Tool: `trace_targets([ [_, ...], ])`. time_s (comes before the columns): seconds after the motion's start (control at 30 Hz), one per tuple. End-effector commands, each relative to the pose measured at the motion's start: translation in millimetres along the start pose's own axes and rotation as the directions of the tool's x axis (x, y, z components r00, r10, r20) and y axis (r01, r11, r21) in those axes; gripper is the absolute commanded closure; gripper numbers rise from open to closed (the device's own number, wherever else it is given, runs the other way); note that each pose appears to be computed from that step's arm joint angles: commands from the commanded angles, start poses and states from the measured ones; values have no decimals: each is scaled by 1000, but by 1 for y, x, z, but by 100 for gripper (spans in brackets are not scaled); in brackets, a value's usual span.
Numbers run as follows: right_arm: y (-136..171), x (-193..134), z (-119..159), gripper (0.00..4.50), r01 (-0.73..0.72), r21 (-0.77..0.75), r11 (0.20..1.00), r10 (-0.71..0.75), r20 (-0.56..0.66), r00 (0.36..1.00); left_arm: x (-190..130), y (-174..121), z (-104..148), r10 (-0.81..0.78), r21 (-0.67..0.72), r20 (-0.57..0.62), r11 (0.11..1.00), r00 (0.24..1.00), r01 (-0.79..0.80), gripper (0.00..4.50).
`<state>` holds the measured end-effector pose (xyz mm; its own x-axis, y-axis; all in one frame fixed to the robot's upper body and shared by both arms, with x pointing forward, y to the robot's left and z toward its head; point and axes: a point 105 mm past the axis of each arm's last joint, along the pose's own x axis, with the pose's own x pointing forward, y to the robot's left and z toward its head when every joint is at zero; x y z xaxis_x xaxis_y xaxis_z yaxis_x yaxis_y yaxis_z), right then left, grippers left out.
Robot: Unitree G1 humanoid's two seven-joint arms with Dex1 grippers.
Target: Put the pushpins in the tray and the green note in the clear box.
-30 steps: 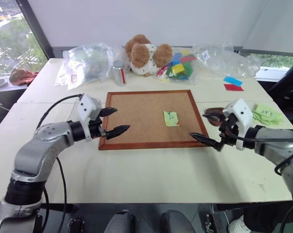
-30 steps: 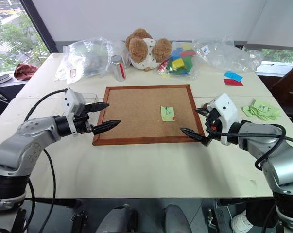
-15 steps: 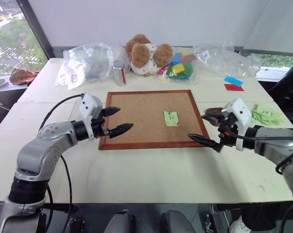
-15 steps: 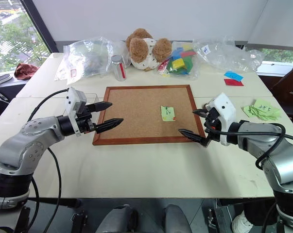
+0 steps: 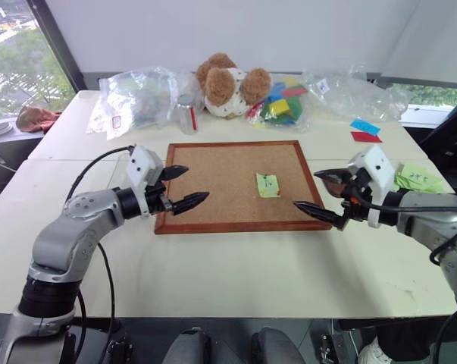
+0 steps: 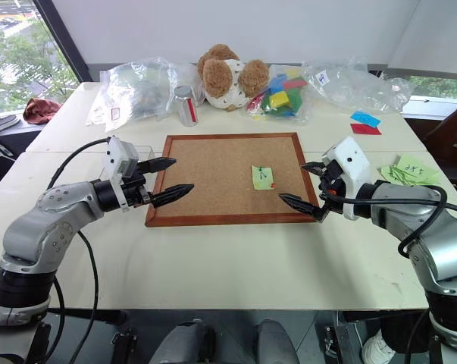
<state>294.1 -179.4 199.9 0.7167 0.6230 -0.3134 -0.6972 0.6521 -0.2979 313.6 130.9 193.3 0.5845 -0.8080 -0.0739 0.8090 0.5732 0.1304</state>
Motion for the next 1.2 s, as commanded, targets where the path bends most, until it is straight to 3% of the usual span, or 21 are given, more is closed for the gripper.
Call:
trace_targets([
  [0.03, -2, -3, 9, 2, 15, -38, 999, -14, 15, 1000, 0, 1, 12, 3, 57, 41, 998, 999, -5, 3],
  [0.13, -3, -1, 8, 0, 24, -36, 999, -23, 14, 1000, 2, 2, 12, 17, 70, 51, 997, 999, -20, 88],
  [0.37, -16, 13, 2, 0, 101, -7, 995, -100, 20, 995, 33, -1, -1, 8, 73, 70, 997, 998, -13, 449],
  [0.57, -26, 35, -2, 0, 134, 17, 991, -134, 29, 991, 71, 4, -25, 25, 86, 37, 996, 999, -28, 449],
  [0.73, -36, 59, -11, 0, 176, 30, 984, -176, 7, 984, 112, 5, -64, 39, 43, -55, 998, 998, -37, 449],
  [1.0, -58, 96, -14, 0, 238, 159, 958, -239, -13, 971, 113, 4, -111, 55, 2, -147, 998, 988, -55, 449],
  [1.2, -49, 126, -13, 0, 187, 173, 967, -191, 8, 981, 113, 6, -115, 76, -33, -142, 996, 987, -81, 449],
])
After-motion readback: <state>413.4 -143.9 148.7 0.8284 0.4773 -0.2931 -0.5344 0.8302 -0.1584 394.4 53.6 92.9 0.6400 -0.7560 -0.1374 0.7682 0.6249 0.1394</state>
